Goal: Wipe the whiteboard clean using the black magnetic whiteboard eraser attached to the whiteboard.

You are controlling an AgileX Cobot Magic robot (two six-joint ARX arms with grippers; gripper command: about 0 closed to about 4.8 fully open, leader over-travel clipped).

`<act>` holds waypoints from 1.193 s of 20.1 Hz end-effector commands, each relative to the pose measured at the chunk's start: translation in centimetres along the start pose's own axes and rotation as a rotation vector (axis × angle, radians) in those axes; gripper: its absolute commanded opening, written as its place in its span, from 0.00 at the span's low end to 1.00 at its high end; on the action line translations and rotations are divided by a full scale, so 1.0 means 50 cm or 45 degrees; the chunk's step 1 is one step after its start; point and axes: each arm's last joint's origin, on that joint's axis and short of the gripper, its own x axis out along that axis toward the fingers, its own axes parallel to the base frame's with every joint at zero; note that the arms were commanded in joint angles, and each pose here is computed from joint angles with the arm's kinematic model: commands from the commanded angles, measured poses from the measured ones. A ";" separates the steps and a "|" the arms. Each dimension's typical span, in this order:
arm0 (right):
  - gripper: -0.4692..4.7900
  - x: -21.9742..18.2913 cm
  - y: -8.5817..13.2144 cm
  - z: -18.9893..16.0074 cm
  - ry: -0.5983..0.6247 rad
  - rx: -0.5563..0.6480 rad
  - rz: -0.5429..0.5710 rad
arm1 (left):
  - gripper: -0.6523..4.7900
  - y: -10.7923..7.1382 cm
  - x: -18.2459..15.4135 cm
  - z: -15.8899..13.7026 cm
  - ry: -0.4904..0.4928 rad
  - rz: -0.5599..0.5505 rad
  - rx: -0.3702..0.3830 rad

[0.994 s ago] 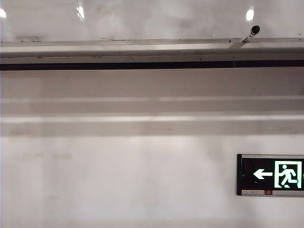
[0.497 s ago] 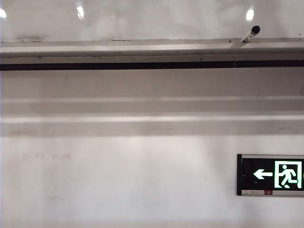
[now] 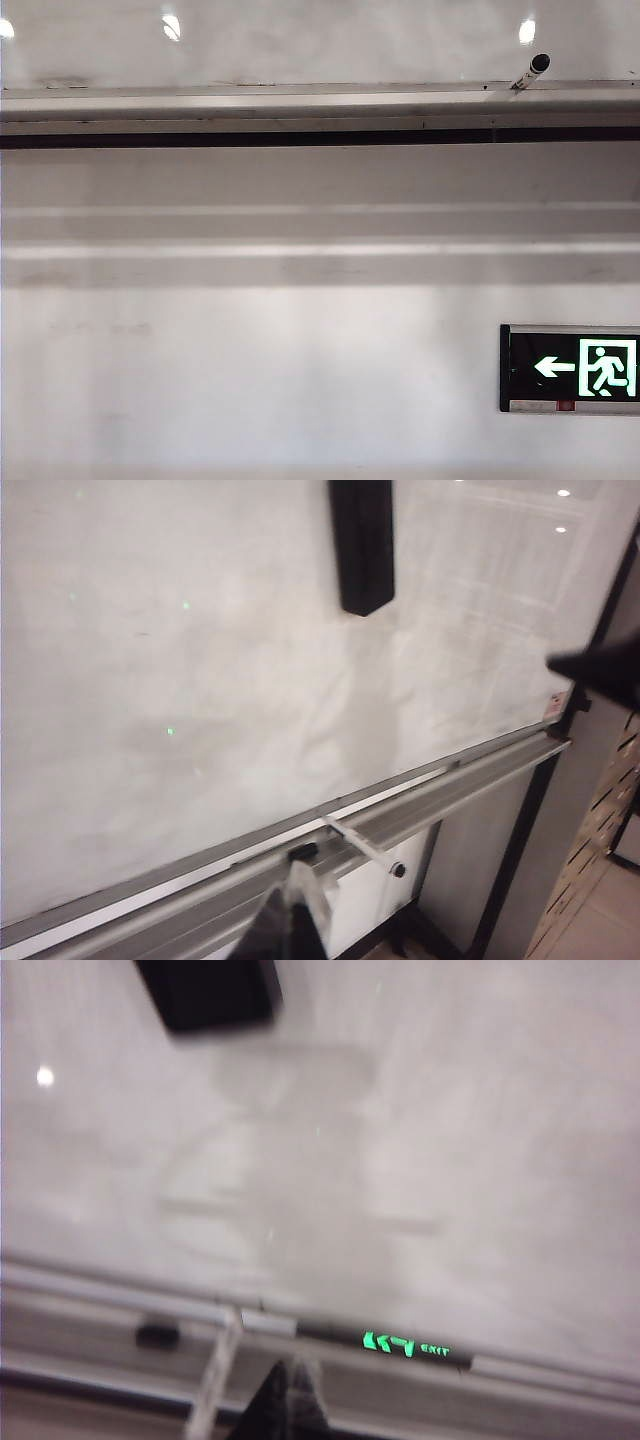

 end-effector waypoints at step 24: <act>0.09 0.001 0.023 -0.439 -0.277 0.107 0.253 | 0.11 -0.034 -0.150 -0.249 0.070 0.379 0.216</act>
